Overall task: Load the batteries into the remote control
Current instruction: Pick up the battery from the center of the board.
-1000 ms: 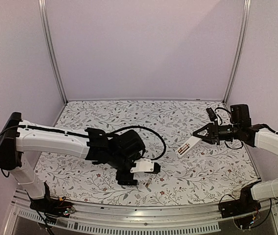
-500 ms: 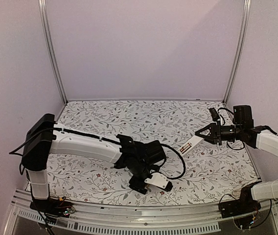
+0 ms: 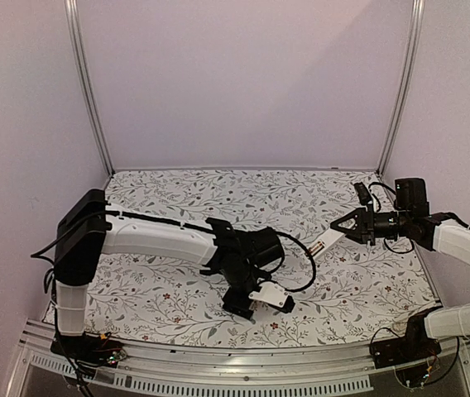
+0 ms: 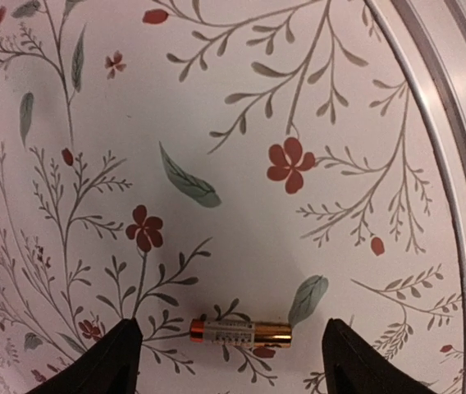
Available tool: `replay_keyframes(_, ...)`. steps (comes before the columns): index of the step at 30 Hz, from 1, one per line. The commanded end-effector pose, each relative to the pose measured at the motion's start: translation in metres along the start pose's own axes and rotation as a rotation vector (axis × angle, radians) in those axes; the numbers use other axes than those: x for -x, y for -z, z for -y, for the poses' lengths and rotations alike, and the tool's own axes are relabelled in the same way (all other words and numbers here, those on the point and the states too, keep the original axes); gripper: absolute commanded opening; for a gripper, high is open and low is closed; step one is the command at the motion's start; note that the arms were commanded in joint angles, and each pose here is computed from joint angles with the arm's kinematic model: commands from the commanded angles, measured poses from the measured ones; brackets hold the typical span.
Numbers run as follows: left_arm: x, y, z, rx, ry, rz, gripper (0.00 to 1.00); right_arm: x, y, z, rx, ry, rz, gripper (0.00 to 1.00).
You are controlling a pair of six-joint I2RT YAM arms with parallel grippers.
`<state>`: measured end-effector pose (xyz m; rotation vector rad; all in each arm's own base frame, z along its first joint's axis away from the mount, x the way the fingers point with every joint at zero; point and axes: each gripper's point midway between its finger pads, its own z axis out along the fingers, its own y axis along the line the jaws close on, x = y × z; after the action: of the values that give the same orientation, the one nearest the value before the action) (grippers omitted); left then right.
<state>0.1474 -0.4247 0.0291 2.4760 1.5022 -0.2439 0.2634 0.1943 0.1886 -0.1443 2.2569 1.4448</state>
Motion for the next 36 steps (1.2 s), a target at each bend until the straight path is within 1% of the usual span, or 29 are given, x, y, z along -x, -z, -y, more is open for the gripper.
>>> replay_keyframes(1,-0.009,-0.007,0.003,-0.050,0.025,-0.014,0.77,0.000,0.002,-0.003,0.020,0.014,0.004,0.00)
replay_keyframes(10,-0.015,-0.016,0.003,-0.072,0.041,-0.025,0.76,0.001,0.002,-0.001,0.017,0.009,0.004,0.00)
replay_keyframes(13,-0.016,-0.019,0.002,-0.078,0.051,-0.026,0.73,0.002,0.002,-0.001,0.018,0.008,0.004,0.00)
replay_keyframes(19,-0.020,-0.018,-0.001,-0.084,0.075,-0.030,0.65,0.002,0.002,0.000,0.018,0.006,0.003,0.00)
replay_keyframes(23,-0.025,-0.017,-0.005,-0.077,0.087,-0.039,0.64,0.003,0.002,0.000,0.019,0.006,0.003,0.00)
replay_keyframes(27,-0.026,-0.017,-0.005,-0.082,0.093,-0.040,0.54,0.002,0.001,0.000,0.019,0.005,0.002,0.00)
replay_keyframes(28,-0.026,-0.016,-0.005,-0.082,0.092,-0.040,0.54,0.003,0.001,0.000,0.019,0.006,0.003,0.00)
replay_keyframes(31,-0.025,-0.015,-0.004,-0.082,0.093,-0.037,0.55,0.002,0.001,0.000,0.019,0.006,0.002,0.00)
replay_keyframes(33,-0.024,-0.014,-0.004,-0.079,0.093,-0.033,0.63,0.002,0.002,-0.001,0.021,0.007,0.001,0.00)
replay_keyframes(36,-0.022,-0.015,-0.005,-0.073,0.089,-0.036,0.67,0.002,0.001,0.000,0.020,0.002,-0.001,0.00)
